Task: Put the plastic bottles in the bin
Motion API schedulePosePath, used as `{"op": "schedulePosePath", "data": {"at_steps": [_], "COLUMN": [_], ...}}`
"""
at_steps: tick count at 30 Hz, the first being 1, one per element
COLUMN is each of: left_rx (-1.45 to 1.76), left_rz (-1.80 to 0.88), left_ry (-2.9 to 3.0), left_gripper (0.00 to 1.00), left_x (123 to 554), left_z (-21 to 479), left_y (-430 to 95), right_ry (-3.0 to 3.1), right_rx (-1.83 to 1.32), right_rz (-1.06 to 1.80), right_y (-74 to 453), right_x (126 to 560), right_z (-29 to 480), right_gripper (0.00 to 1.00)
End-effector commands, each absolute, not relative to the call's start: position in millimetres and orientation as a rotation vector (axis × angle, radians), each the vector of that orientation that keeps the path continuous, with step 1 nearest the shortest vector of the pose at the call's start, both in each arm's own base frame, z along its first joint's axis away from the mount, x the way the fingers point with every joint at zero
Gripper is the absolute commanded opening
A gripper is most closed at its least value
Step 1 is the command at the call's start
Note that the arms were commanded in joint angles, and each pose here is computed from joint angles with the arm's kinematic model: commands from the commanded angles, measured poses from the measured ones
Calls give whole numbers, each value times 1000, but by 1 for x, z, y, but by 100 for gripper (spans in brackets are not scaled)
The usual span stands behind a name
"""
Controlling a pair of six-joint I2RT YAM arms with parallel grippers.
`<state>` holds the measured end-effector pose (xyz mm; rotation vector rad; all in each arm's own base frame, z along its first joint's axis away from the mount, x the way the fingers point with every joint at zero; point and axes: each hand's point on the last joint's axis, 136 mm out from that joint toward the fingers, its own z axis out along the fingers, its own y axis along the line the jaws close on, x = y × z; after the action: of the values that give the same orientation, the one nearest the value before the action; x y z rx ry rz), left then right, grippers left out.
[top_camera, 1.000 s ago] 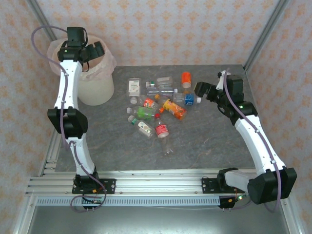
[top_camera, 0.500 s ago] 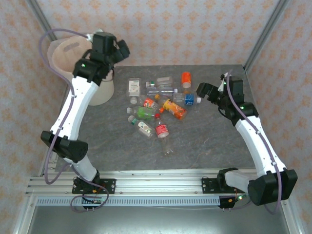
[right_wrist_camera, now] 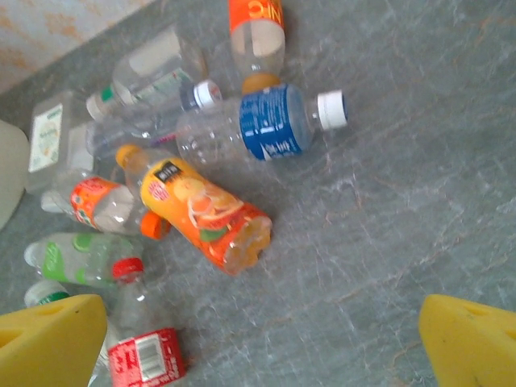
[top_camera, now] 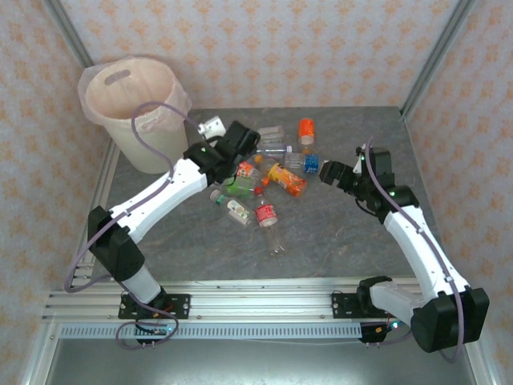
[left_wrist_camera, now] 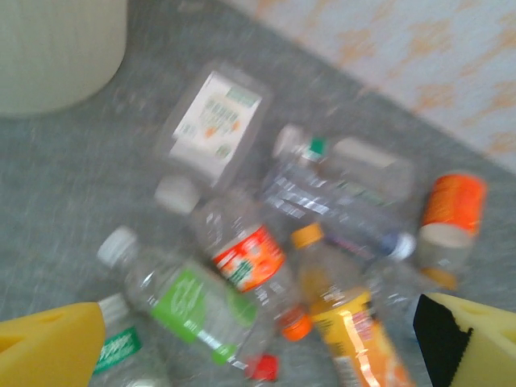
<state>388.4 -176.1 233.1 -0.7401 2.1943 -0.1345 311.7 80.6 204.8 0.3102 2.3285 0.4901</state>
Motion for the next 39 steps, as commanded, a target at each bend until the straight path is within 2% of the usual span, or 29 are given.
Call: {"op": "schedulePosePath", "data": {"at_steps": [1,15,31,35,39], "left_rx": [-933,-1052,-1054,-1073,-1056], "left_rz": [-152,-140,-101,-120,-94], "left_ry": [2149,2324,2438,2463,2463], "left_gripper": [100,100,93,85,83], "left_x": [377,336,330,325,325], "left_z": [206,114,53,39,38], "left_y": [-165,-180,-198,-202,-200], "right_ry": [2192,2177,2257,2272,2281], "right_rx": [241,222,219,222,223], "right_rz": [505,492,527,533,532], "right_y": [84,87,97,99,99], "right_x": [316,311,319,320,321], "right_z": [232,227,219,217,217], "right_gripper": [99,99,99,99,100]}}
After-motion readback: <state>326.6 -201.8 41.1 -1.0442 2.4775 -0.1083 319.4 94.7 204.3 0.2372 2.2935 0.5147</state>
